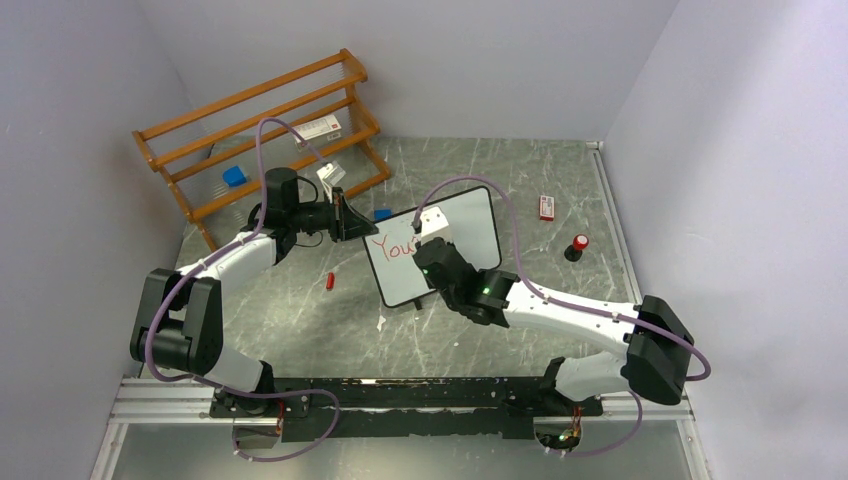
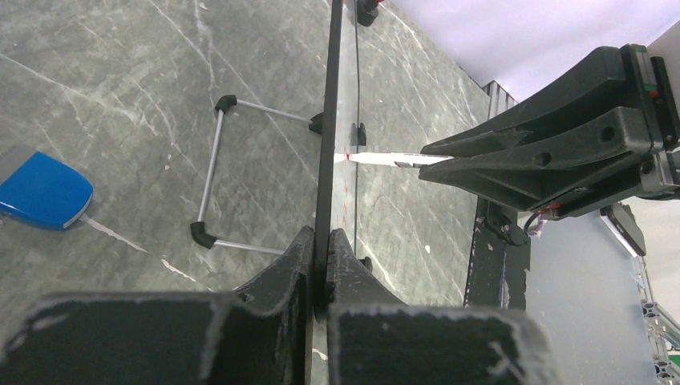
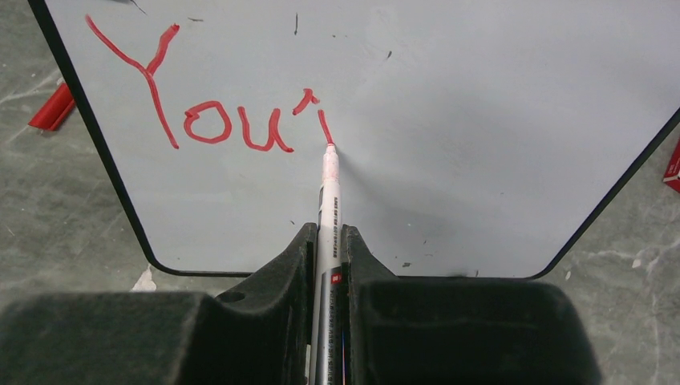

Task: Write a sentence on the whiteboard

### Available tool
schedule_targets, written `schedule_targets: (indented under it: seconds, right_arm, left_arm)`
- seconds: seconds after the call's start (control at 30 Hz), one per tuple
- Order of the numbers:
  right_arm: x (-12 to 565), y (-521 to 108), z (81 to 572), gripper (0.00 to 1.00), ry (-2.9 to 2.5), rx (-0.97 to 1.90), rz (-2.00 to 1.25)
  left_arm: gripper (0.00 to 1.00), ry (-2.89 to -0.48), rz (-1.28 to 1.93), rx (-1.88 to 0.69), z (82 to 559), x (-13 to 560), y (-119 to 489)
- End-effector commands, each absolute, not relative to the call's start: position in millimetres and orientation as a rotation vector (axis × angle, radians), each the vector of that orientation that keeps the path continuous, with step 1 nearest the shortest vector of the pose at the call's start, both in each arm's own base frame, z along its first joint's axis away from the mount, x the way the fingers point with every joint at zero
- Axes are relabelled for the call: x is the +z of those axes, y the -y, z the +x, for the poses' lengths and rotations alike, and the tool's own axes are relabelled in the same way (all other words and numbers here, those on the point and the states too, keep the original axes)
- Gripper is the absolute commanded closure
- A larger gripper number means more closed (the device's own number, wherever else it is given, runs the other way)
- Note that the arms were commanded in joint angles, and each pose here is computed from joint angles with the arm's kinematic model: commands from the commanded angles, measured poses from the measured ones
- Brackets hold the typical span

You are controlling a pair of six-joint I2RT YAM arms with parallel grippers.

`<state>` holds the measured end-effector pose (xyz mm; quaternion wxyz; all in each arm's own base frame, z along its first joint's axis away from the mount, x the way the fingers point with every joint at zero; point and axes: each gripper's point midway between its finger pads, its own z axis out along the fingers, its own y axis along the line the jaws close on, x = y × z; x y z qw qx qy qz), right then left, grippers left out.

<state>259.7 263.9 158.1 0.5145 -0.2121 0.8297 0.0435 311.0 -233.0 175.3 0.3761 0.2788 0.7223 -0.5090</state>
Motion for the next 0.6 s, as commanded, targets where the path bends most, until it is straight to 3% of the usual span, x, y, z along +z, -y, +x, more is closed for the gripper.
schedule_targets:
  seconds: [0.0,0.57]
  right_arm:
    - [154,-256,257,1.0,-2.01,0.094,-0.492]
    - [173,-269,268,1.0,-1.946,0.12,-0.474]
  left_arm:
    - [0.95,-1.951,0.714,-1.274,306,142,234]
    - [0.95,-1.952,0.72,-1.274,305,142,234]
